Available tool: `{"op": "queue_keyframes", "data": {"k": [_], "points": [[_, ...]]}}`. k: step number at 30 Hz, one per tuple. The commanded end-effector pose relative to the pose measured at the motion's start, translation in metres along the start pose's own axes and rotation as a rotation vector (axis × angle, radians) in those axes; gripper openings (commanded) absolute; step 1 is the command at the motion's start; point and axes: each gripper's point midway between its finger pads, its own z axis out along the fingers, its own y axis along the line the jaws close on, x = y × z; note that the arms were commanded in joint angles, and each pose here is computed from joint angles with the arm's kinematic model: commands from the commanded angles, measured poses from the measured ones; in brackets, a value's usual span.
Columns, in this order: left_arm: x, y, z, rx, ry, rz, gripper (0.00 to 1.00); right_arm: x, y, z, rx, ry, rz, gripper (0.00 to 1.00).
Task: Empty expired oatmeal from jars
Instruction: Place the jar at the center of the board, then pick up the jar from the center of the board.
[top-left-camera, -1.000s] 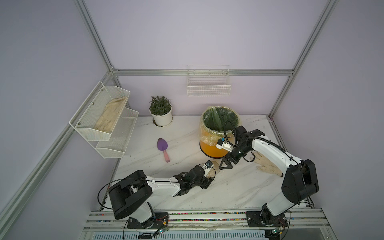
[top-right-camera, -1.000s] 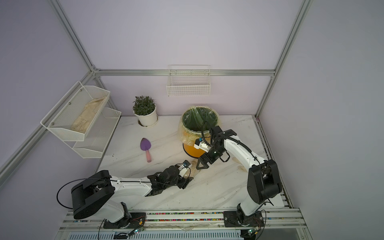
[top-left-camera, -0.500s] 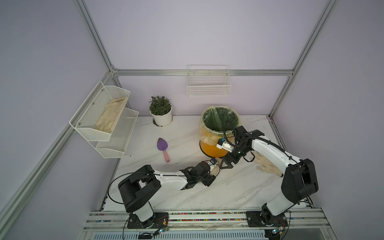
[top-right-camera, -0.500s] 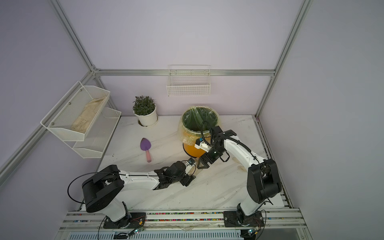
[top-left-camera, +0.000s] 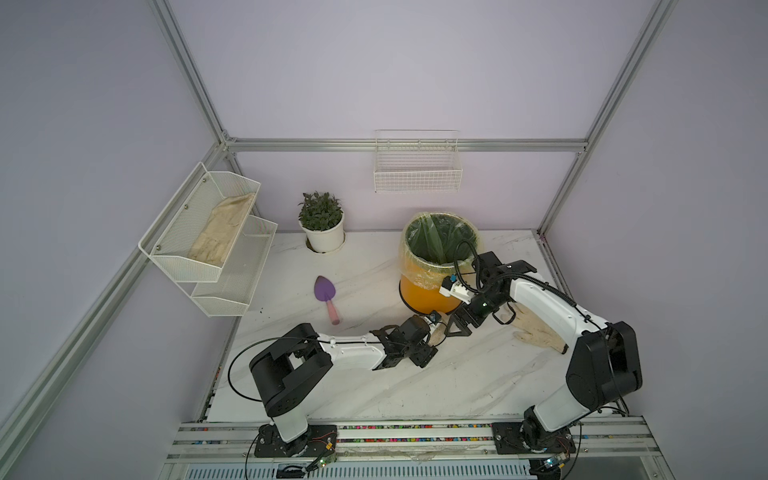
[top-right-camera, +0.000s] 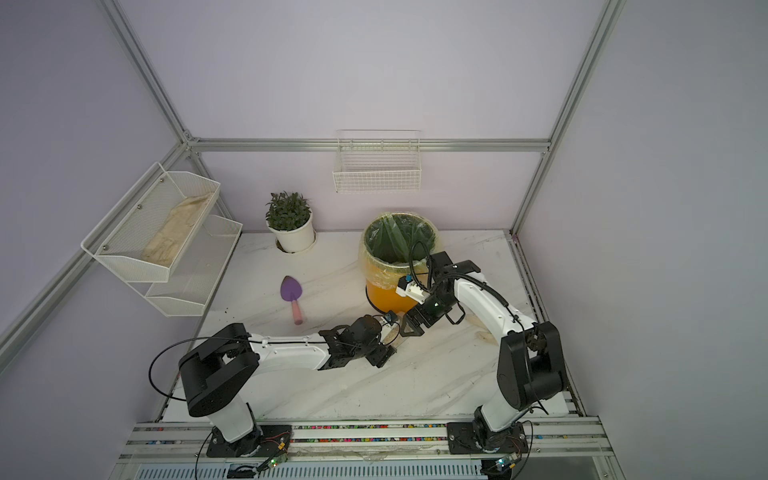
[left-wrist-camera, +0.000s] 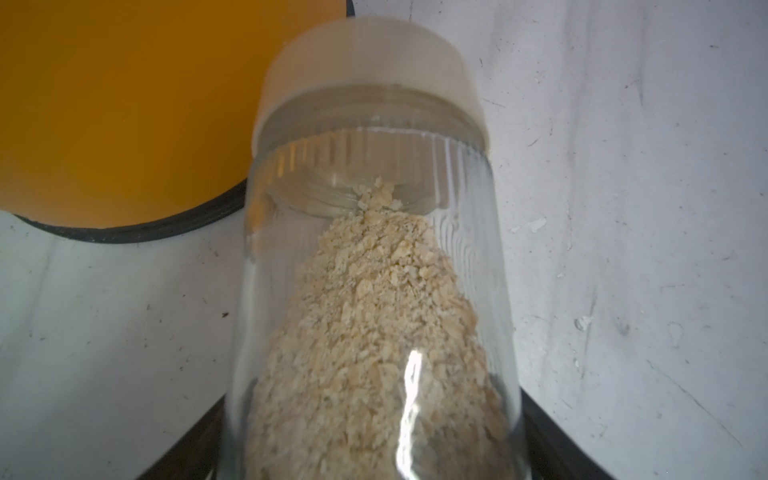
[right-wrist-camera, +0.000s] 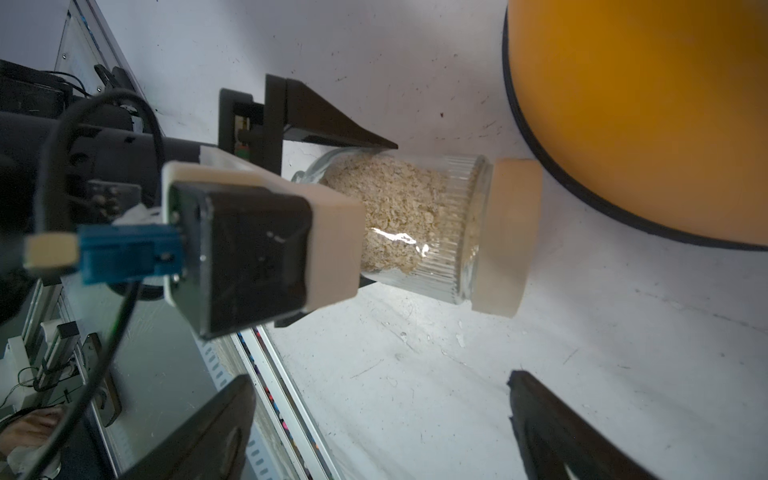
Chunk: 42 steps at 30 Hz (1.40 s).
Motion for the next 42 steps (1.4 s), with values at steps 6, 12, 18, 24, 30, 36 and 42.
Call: {"op": "queue_keyframes", "data": {"k": [6, 12, 18, 24, 30, 36, 42], "points": [[0.055, 0.001, 0.014, 0.008, 0.259, 0.043, 0.49, 0.009, -0.006, -0.003, 0.012, 0.011, 0.048, 0.97], [0.051, 0.001, 0.018, 0.01, 0.262, 0.033, 0.51, 0.01, -0.006, -0.003, 0.01, 0.011, 0.05, 0.97], [0.053, 0.001, 0.02, 0.01, 0.302, 0.033, 0.67, 0.01, -0.006, -0.005, 0.02, 0.007, 0.049, 0.97], [0.054, 0.001, 0.024, 0.001, 0.323, 0.034, 0.75, 0.011, -0.006, -0.005, 0.021, 0.007, 0.052, 0.97], [0.062, 0.005, 0.024, -0.019, 0.376, 0.045, 0.73, 0.012, -0.005, -0.005, 0.021, 0.008, 0.054, 0.97], [0.059, 0.006, 0.023, -0.026, 0.391, 0.046, 0.69, 0.013, -0.005, -0.005, 0.02, 0.009, 0.057, 0.97], [0.044, 0.011, 0.026, -0.056, 0.324, 0.032, 0.17, 0.011, -0.003, -0.011, 0.032, -0.013, 0.032, 0.97]]}}
